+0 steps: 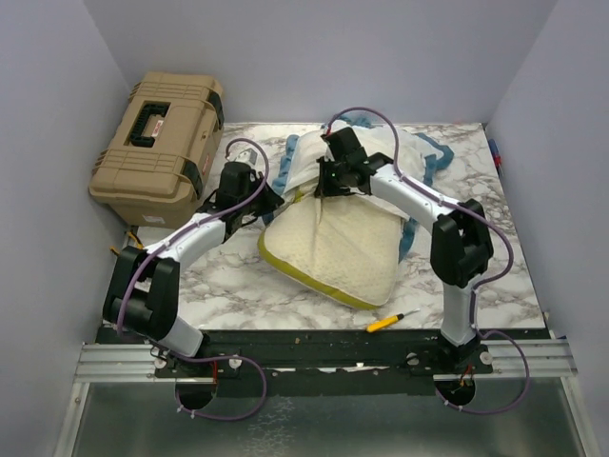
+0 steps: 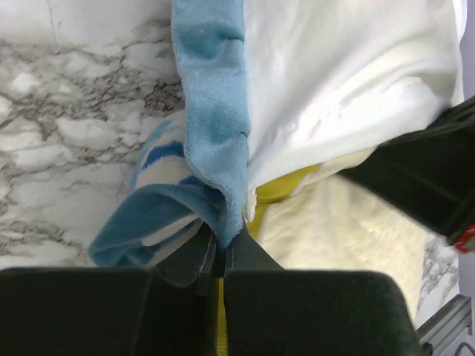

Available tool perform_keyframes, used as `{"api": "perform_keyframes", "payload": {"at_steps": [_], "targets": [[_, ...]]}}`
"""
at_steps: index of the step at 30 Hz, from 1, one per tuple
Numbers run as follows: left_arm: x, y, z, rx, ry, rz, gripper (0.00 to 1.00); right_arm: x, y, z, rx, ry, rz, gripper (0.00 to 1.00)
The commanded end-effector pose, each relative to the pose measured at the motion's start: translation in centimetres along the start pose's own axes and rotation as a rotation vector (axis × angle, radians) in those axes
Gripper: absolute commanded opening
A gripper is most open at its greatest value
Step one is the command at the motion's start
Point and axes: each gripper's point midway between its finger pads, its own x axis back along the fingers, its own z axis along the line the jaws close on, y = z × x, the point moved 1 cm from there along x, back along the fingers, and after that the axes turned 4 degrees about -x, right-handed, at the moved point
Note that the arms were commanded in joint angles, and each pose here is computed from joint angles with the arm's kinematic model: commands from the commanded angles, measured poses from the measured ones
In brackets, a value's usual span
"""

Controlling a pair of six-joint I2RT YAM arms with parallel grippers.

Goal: Put the pillow into the pillowcase

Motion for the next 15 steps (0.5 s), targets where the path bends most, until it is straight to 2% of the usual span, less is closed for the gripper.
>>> {"api": "perform_keyframes", "payload": {"at_steps": [1,5,10,15], "targets": [[2.1,-4.9,2.3,0.029,0.078,0.133,0.0,3.5,8.5,-5.7,-0.033,-0.17,-0.307,0.0],[3.4,-6.6,1.2,0.039,0.047,0.147,0.0,2.6,8.7,-6.8,-0.073,-0.171,-0.299,0.0],[5.0,-8.9,-2.3,0.026,-0.01,0.154,0.0,1.0,9.3,-6.2,-0.096,-0.131,-0.308,0.0],[6.4,-10.1,-4.2,0.062,-0.047,0.147,0.0,-1.1,9.1,-6.2,-0.065,-0.113,-0.283,0.0]]}}
